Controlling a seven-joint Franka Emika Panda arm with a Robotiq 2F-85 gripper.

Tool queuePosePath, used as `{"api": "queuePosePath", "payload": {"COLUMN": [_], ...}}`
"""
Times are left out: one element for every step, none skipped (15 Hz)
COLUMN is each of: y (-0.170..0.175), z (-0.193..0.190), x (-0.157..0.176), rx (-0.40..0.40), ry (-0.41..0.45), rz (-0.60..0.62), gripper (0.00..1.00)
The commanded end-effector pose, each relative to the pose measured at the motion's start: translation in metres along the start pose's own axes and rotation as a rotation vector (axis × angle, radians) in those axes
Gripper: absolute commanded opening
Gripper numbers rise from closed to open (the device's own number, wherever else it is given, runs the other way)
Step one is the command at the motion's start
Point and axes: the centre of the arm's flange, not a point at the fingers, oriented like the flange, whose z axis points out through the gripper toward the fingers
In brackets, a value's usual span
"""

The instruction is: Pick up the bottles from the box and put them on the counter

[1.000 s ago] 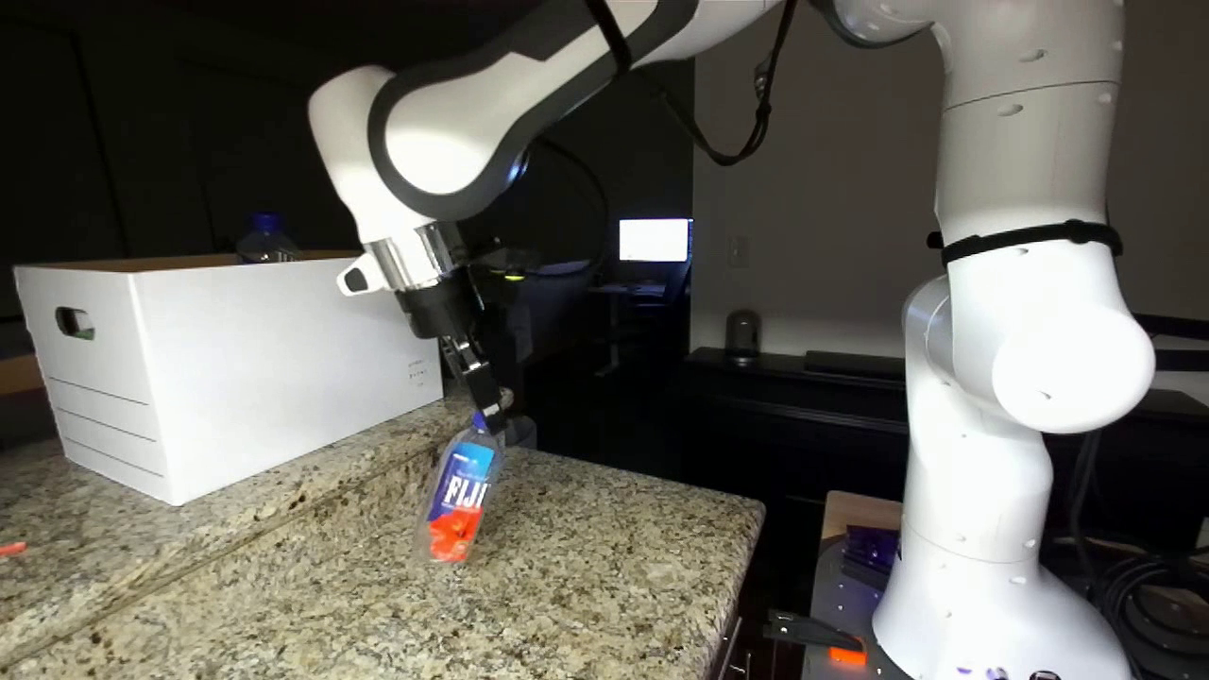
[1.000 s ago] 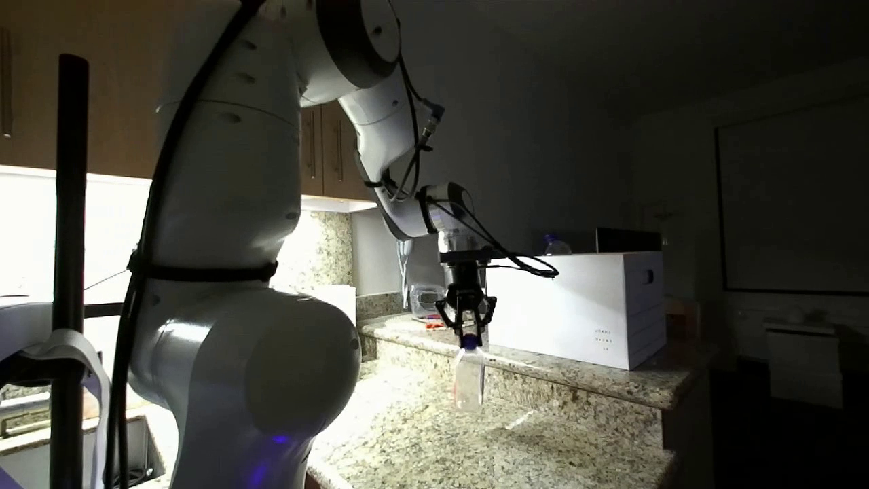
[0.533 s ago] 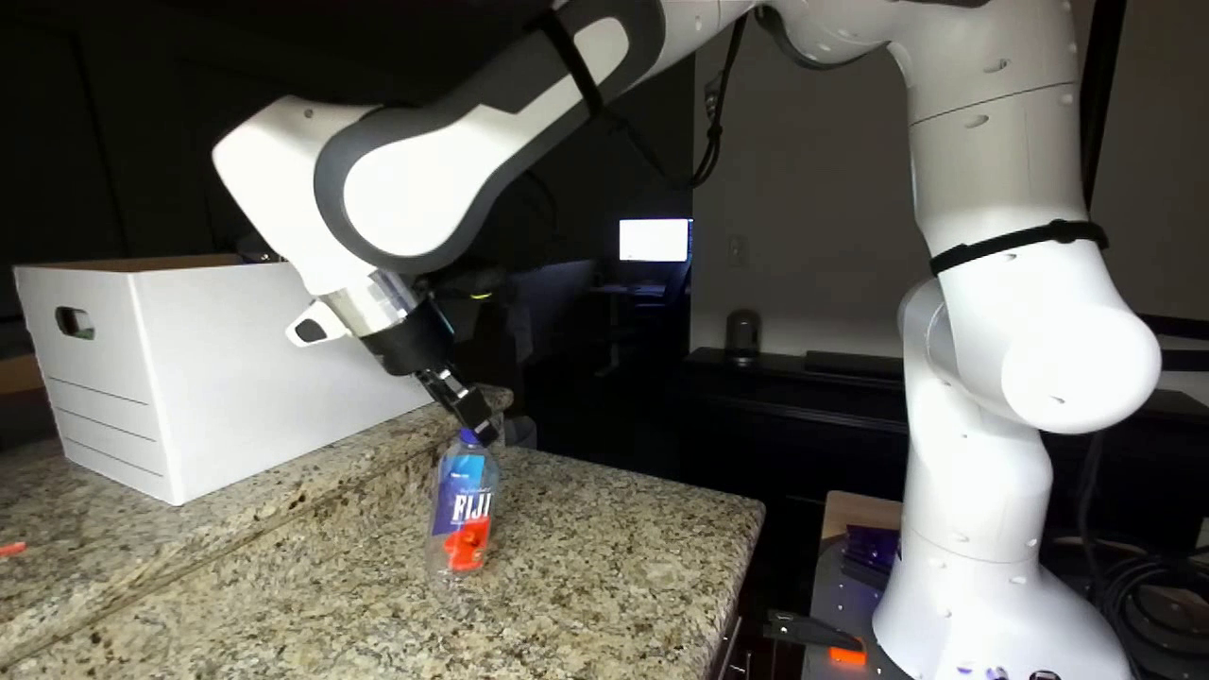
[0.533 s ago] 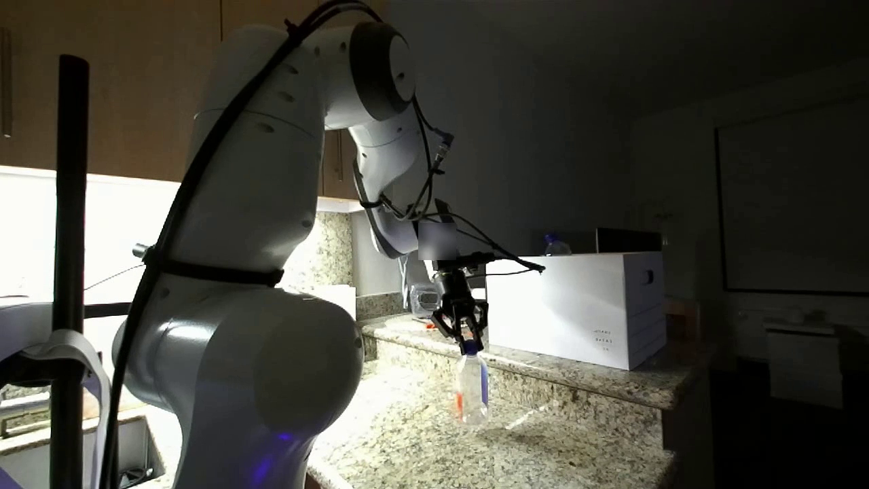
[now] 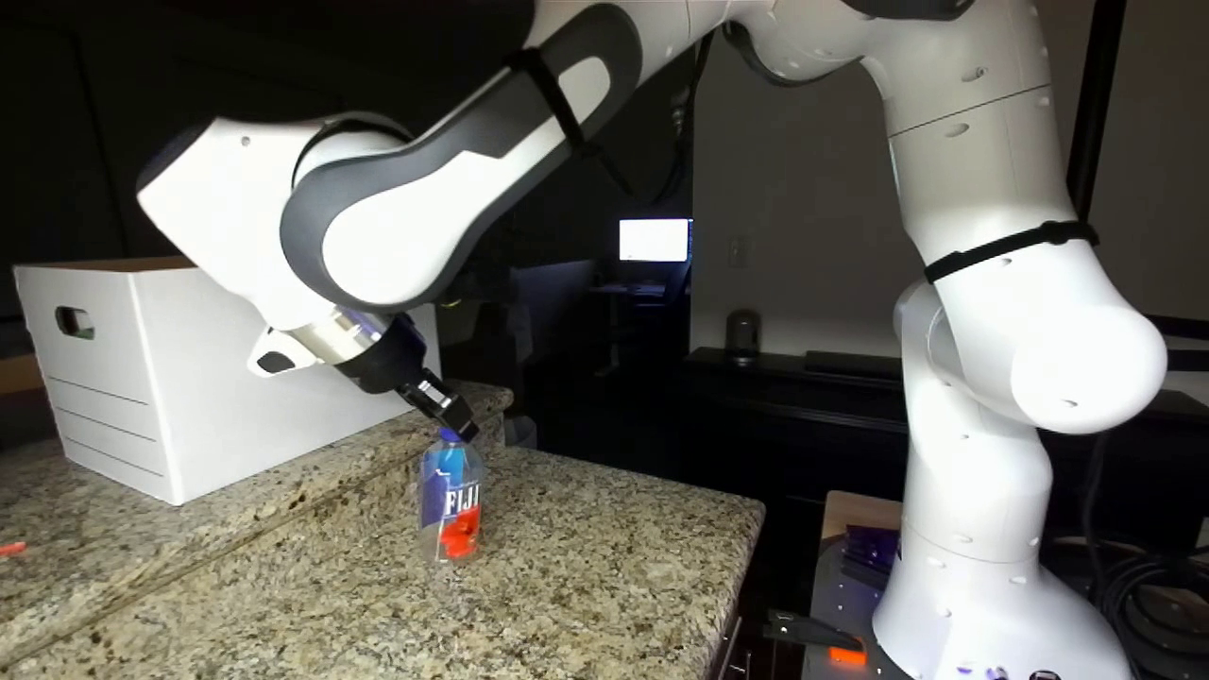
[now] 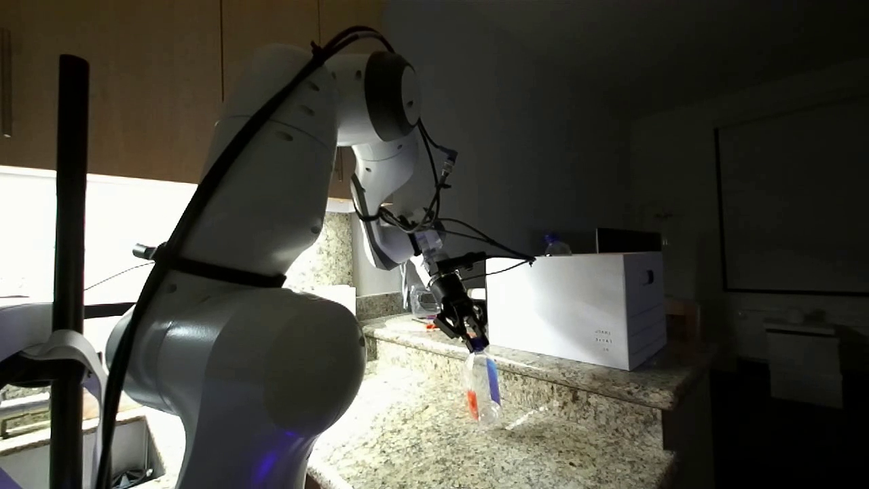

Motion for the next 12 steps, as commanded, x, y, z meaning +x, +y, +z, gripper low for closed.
{"api": "queuePosePath", "payload": {"y": [0.0035,0.0028,0.0026,0.0023,0.0017,0.0014,0.0005,0.0004,0.0000,0.0000,-0.0002,-0.0002], "z": [0.0059,0.0080,0.0093,0.0104,0.0107,0.0115,0.0124,0.0128,0.0133,0.0135,0.0134,0.0130], "x": [0.0061,0.0078,0.0093,0.0110,0.0124,0.0129,0.0137,0.0139,0.0142,0.0141,0.0141,0.0137], "rx": [-0.031,-0.033,-0.034,-0.034,-0.033,-0.031,-0.028,-0.022,-0.019,-0.018,-0.018,-0.016], "ry": [-0.082,-0.089,-0.089,-0.086,-0.087,-0.086,-0.087,-0.086,-0.086,-0.087,-0.087,-0.086], "rz": [-0.067,-0.072,-0.076,-0.079,-0.082,-0.085,-0.086,-0.086,-0.085,-0.085,-0.084,-0.083], "gripper": [0.14,0.14,0.14,0.14,0.14,0.14,0.14,0.15,0.59,0.61,0.66,0.73]}}
